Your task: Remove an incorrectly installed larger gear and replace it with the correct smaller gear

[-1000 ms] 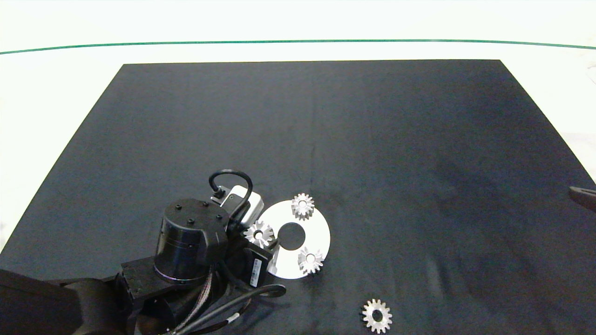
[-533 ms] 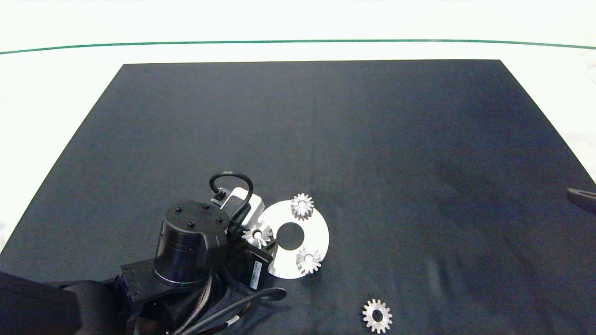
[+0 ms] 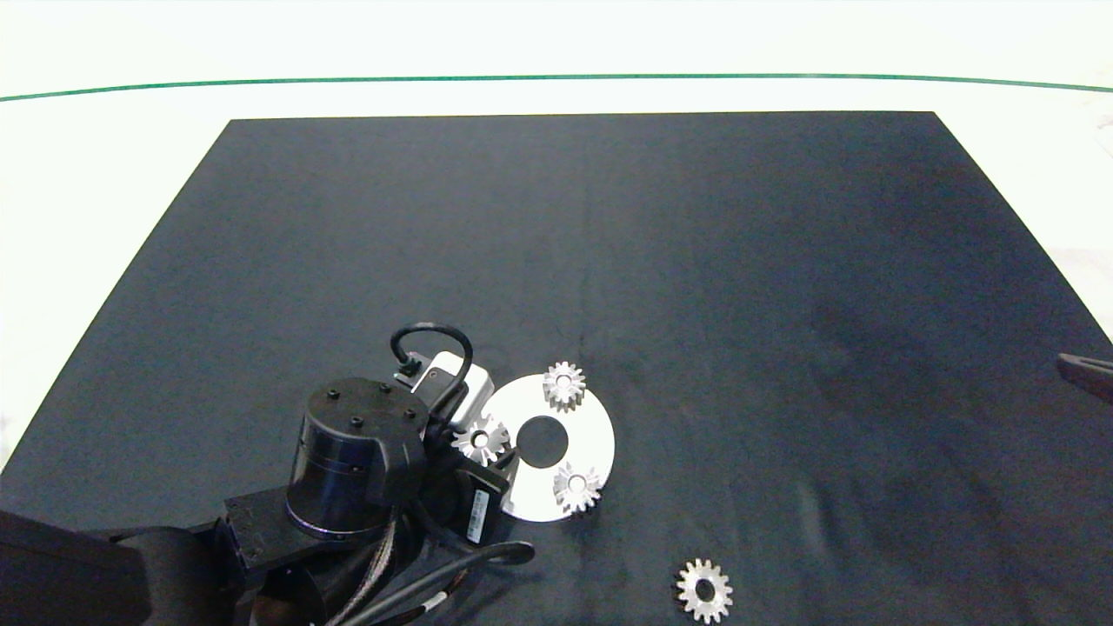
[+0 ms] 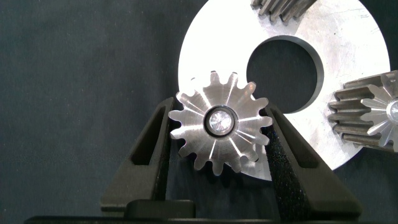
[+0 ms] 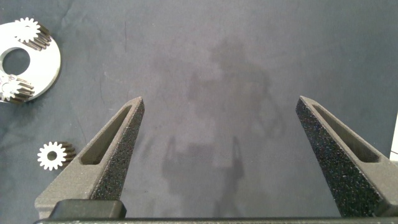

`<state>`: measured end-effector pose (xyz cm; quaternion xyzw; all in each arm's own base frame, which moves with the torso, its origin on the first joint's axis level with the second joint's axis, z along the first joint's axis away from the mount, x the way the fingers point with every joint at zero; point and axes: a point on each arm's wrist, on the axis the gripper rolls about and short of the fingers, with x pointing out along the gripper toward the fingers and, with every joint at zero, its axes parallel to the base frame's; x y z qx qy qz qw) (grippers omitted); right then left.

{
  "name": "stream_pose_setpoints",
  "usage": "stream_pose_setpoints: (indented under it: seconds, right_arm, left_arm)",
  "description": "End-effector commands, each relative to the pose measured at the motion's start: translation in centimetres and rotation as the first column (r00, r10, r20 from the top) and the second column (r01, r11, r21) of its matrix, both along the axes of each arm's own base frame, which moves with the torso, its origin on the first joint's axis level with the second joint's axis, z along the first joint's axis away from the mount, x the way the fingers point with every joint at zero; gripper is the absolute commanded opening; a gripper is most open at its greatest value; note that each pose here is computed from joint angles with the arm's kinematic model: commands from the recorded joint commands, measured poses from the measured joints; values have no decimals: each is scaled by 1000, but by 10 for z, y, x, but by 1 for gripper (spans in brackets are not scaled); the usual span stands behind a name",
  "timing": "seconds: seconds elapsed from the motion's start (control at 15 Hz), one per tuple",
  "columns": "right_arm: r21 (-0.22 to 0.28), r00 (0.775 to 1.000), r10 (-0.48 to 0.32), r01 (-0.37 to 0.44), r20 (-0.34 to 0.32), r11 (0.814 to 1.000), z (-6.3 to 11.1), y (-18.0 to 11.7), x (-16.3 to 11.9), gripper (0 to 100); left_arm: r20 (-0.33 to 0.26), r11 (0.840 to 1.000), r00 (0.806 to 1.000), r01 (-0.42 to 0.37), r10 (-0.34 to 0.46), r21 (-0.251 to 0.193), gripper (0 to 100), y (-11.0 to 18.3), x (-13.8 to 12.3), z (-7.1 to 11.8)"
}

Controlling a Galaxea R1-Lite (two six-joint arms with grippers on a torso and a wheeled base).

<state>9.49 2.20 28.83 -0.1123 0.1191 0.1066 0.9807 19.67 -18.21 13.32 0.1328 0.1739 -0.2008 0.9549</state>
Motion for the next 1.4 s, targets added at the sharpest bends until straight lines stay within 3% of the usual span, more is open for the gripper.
stream_pose_setpoints:
  seconds: [0.07,0.53,0.8,1.0,1.27,1.4]
  right_arm:
    - [-2,1000,1,-1,-3,1000,0,0,0,100]
    - [-3,1000,4,-4,-9,1000,-2,0,1,100]
    - [0,1000,2,-2,5,1000,-2,1,2,100]
    - [-1,1000,1,-1,2,1000,-3,1,4,100]
    - [-1,1000,-1,1,3,1000,-3,1,4,100]
    - [-1,1000,1,-1,5,1000,-2,1,3,100]
  left_arm:
    - [16,1000,1000,-2,2,-15,24,1,-1,5]
    - [45,999,999,0,1,-39,11,5,-4,15]
    - [82,997,997,3,3,-72,2,11,-10,30]
    - [104,998,995,2,5,-67,0,17,-13,38]
    - [78,997,994,-79,79,-7,0,38,-6,46]
    - [42,989,990,-139,137,50,0,56,-2,53]
